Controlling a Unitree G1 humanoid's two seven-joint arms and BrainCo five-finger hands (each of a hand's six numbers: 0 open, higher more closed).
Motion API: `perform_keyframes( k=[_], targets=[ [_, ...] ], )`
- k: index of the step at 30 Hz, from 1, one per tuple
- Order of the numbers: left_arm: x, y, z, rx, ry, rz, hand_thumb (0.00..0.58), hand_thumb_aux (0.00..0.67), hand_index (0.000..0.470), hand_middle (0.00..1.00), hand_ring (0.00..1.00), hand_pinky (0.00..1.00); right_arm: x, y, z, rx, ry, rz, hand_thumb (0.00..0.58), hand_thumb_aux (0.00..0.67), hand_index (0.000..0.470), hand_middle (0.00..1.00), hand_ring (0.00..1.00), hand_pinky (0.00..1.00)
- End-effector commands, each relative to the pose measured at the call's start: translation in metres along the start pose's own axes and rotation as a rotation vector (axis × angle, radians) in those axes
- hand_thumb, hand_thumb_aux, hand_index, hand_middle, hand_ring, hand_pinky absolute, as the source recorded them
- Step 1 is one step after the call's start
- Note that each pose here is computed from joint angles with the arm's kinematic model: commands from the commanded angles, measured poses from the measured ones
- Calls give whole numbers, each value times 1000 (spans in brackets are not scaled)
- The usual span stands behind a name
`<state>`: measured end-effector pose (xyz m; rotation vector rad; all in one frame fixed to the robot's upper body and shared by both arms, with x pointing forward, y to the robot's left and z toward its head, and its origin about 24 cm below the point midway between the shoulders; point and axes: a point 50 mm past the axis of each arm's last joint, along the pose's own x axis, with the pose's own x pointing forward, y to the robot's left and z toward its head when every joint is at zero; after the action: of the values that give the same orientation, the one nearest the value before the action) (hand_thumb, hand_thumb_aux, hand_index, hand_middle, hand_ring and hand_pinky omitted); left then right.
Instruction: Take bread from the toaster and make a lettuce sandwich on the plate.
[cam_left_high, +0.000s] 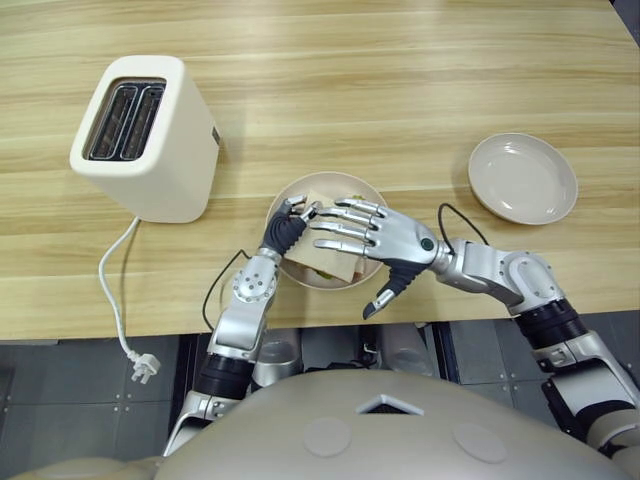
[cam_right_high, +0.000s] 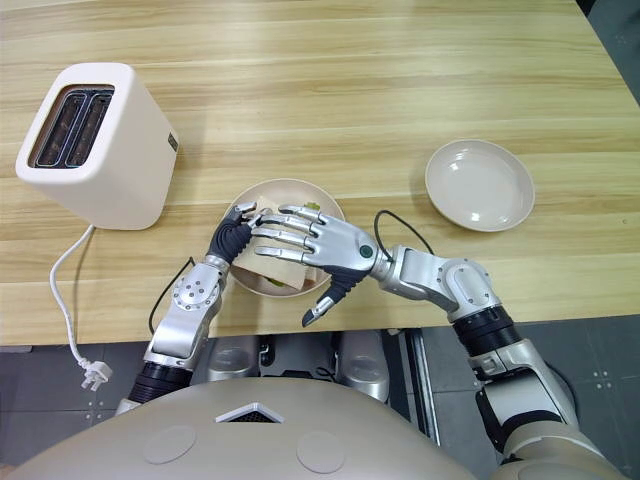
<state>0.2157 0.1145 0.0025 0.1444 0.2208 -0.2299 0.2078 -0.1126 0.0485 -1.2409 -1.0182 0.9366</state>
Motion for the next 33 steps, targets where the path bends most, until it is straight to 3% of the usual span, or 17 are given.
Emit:
perform_keyframes(
  k=[1,9,13,14,15,16,17,18,19,20,29,33],
  targets=[
    [1,5,-7,14,25,28,580,670,460,1000,1000,1000,-8,23,-2,31,23,200,0,0,0,0,0,0],
    [6,6,-8,11,19,68,580,670,460,1000,1000,1000,-32,61,-13,108,140,618,0,0,0,0,0,0],
    [7,10,0,37,-22,105,580,670,460,1000,1000,1000,-35,63,-17,127,163,679,0,0,0,0,0,0],
    [7,12,3,53,-40,119,558,539,370,1000,1000,1000,-34,62,-18,129,165,679,0,0,0,0,0,0],
    [7,16,8,64,-64,134,92,55,38,467,467,467,-34,61,-18,130,166,678,0,0,0,0,0,0],
    [7,19,13,65,-87,149,92,55,38,467,467,467,-32,60,-19,134,166,673,0,0,0,0,0,0],
    [7,23,18,61,-111,167,0,0,0,157,157,157,-31,60,-19,140,165,667,0,0,0,0,0,0],
    [6,28,24,66,-140,191,0,0,0,75,75,75,-30,59,-19,144,162,662,0,0,0,0,0,0],
    [5,33,30,72,-169,212,0,0,0,75,75,75,-29,59,-19,147,158,658,0,0,0,0,0,0],
    [4,38,37,72,-201,236,0,0,0,0,0,0,-27,59,-18,155,154,654,0,0,0,0,0,0],
    [-15,86,91,2,-455,434,0,0,0,0,0,0,-26,59,-20,187,171,642,0,0,0,0,0,0],
    [-16,78,94,10,-480,385,0,0,0,0,0,0,-20,49,-31,185,229,524,0,0,0,0,0,0]
  ],
)
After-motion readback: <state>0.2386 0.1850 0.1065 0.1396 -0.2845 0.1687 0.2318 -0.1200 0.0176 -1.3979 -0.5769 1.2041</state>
